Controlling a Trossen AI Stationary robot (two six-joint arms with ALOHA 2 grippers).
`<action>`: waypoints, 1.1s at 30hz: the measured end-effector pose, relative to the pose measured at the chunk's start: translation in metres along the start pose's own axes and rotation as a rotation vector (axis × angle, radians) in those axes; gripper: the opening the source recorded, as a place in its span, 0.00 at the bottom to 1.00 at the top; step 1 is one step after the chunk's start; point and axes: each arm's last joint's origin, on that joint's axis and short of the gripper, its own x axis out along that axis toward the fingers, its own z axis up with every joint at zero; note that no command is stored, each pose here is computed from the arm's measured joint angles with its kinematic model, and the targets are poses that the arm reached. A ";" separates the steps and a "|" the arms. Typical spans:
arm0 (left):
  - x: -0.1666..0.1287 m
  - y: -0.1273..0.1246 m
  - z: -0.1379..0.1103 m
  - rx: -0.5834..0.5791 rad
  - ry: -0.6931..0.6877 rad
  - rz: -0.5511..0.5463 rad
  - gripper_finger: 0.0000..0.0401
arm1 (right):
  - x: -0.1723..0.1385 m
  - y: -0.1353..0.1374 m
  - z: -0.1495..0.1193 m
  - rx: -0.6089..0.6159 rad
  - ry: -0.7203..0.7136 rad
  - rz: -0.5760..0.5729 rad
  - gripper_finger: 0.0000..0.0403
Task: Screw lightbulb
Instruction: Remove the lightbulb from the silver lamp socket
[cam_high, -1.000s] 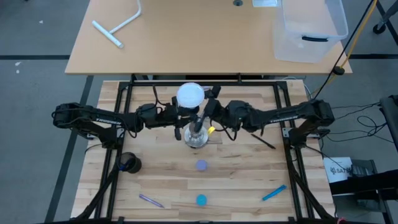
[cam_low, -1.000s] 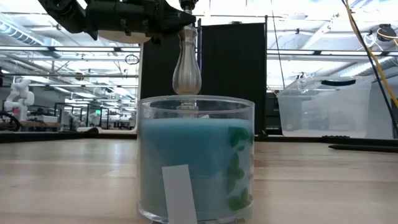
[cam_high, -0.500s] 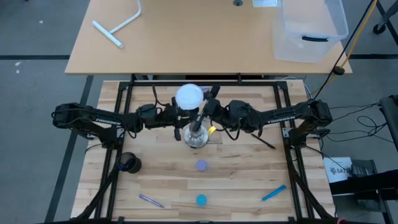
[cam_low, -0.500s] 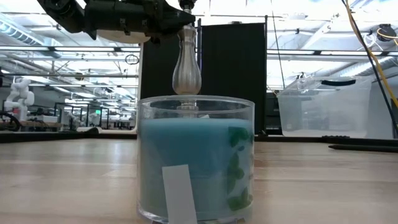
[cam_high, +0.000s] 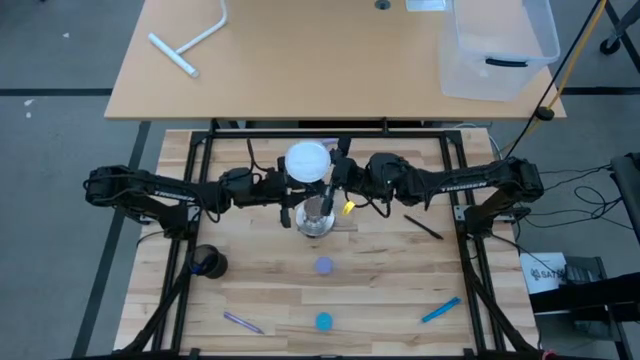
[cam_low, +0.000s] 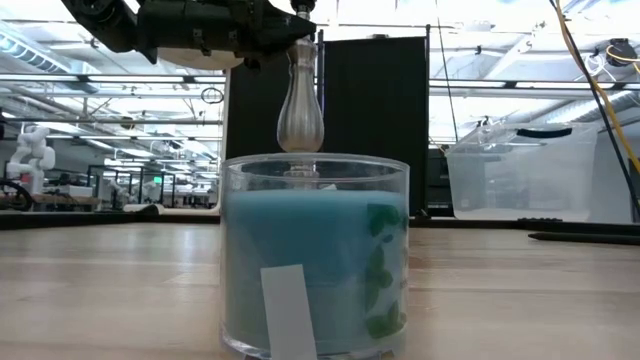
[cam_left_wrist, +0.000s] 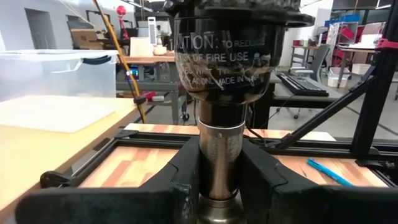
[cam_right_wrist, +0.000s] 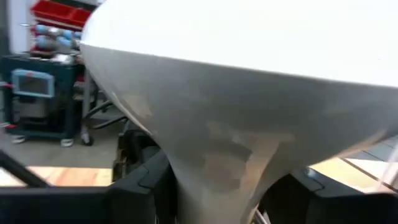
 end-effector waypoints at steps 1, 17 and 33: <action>0.000 0.000 0.000 0.000 0.001 0.000 0.19 | 0.000 -0.002 0.000 -0.002 -0.001 0.018 0.43; 0.000 -0.003 0.000 0.001 0.000 -0.109 0.19 | 0.004 -0.044 -0.007 0.010 -0.056 0.424 0.43; -0.001 -0.004 -0.001 -0.009 0.008 -0.141 0.19 | -0.001 -0.053 0.000 0.092 -0.068 0.495 0.73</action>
